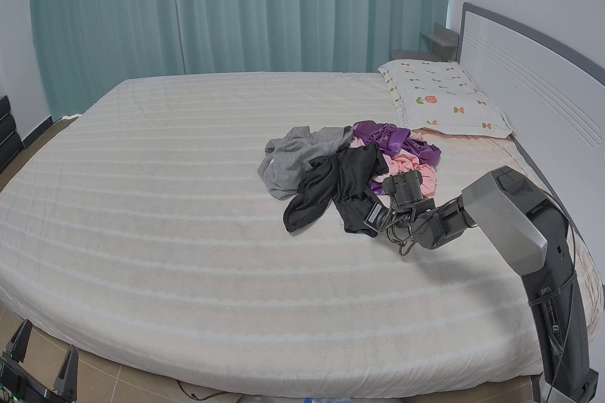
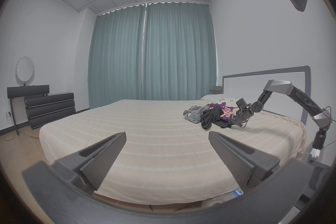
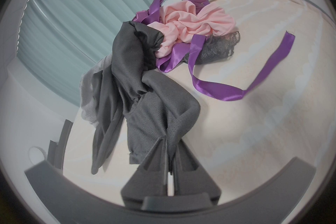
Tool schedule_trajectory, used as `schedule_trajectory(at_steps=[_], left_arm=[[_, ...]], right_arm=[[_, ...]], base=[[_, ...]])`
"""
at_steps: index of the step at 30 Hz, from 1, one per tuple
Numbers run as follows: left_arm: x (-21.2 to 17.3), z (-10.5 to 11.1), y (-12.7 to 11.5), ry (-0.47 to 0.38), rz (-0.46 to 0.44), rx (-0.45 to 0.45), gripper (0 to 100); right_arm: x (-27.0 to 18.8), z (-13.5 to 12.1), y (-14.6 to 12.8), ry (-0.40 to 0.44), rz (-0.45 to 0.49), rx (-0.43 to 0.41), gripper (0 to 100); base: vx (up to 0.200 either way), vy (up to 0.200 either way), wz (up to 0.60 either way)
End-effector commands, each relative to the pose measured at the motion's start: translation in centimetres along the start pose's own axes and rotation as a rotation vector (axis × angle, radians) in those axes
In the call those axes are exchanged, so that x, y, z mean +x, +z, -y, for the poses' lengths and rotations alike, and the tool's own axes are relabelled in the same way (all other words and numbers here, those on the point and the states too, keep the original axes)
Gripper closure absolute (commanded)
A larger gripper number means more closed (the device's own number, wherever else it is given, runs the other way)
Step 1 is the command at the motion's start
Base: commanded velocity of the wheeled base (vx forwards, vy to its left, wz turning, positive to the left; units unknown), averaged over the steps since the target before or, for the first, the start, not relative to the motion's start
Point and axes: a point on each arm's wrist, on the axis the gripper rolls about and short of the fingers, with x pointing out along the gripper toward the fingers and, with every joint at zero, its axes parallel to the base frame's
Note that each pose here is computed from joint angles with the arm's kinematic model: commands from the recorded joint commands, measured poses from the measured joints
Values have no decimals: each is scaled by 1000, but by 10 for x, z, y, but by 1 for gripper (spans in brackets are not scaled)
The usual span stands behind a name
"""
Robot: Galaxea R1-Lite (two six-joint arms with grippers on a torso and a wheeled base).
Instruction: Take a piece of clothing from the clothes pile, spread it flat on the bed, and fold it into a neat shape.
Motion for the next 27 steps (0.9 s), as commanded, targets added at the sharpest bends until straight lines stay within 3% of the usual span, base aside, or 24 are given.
schedule_trajectory(at_steps=[1, 3, 7, 14, 16, 27], left_arm=[[0, 0, -5, 1, -3, 0, 0], [0, 0, -5, 1, -3, 0, 0], [0, 0, -5, 1, -3, 0, 0], [0, 0, -5, -1, -3, 0, 0], [0, 0, -5, 1, -3, 0, 0], [0, 0, -5, -4, -1, 1, 0]], right_arm=[[-34, -10, 14, 49, -16, 50, 100], [-63, -11, 18, 85, -66, 94, 100], [-92, -9, 19, 106, -97, 95, 100], [-170, -7, 6, 257, -3, 25, 100], [-209, -3, 3, 317, 47, -45, 100], [-318, -28, 14, 526, 238, -165, 100]], base=[[0, 0, 0], [0, 0, 0], [0, 0, 0], [0, 0, 0], [0, 0, 0], [0, 0, 0]])
